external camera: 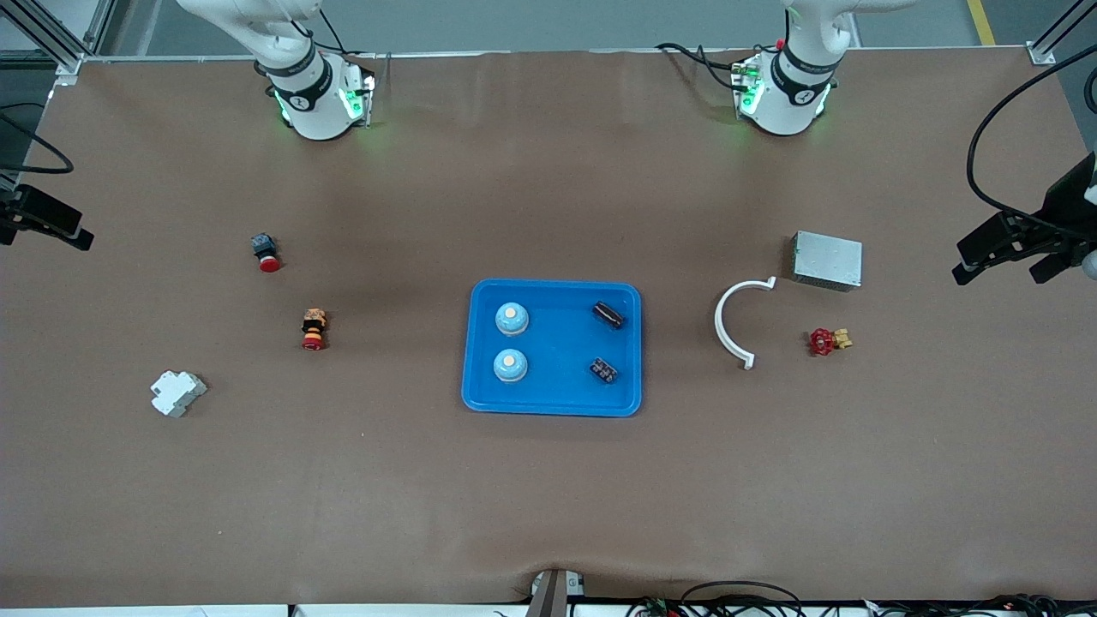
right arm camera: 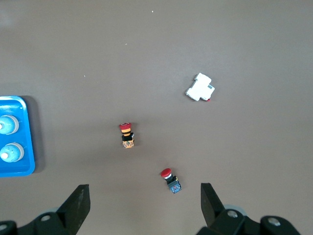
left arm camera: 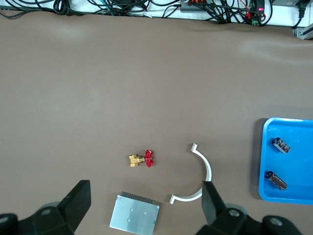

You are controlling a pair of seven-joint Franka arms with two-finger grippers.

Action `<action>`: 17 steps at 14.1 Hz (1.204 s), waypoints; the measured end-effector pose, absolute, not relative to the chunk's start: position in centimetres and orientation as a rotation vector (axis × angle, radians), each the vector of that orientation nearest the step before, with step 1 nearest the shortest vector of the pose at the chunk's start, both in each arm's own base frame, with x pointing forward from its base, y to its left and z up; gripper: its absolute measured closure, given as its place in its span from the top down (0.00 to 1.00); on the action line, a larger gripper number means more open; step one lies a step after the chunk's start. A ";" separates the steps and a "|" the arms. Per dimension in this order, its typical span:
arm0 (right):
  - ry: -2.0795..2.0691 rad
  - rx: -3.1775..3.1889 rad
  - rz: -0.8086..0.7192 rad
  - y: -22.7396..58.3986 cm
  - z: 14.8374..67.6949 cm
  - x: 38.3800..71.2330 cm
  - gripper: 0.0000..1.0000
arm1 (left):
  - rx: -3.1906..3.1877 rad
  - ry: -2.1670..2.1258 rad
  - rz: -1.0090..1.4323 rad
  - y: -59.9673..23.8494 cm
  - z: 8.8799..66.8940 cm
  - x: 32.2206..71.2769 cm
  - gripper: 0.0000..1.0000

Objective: Place electrolytic capacitor and blue bell in tray

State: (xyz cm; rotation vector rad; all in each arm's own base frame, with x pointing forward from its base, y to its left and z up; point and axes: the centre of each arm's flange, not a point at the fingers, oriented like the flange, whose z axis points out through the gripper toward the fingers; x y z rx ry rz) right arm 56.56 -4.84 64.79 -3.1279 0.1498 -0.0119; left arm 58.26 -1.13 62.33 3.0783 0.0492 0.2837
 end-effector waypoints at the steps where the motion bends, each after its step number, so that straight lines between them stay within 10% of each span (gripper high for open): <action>1: 0.149 -3.128 -0.012 -4.8 64.8 56.6 1.00 | 3.078 0.049 0.284 -1.1 62.3 58.3 1.00; 17: 0.122 -3.127 -0.002 -3.8 64.5 56.6 1.00 | 3.094 0.048 0.062 -1.0 61.5 56.8 1.00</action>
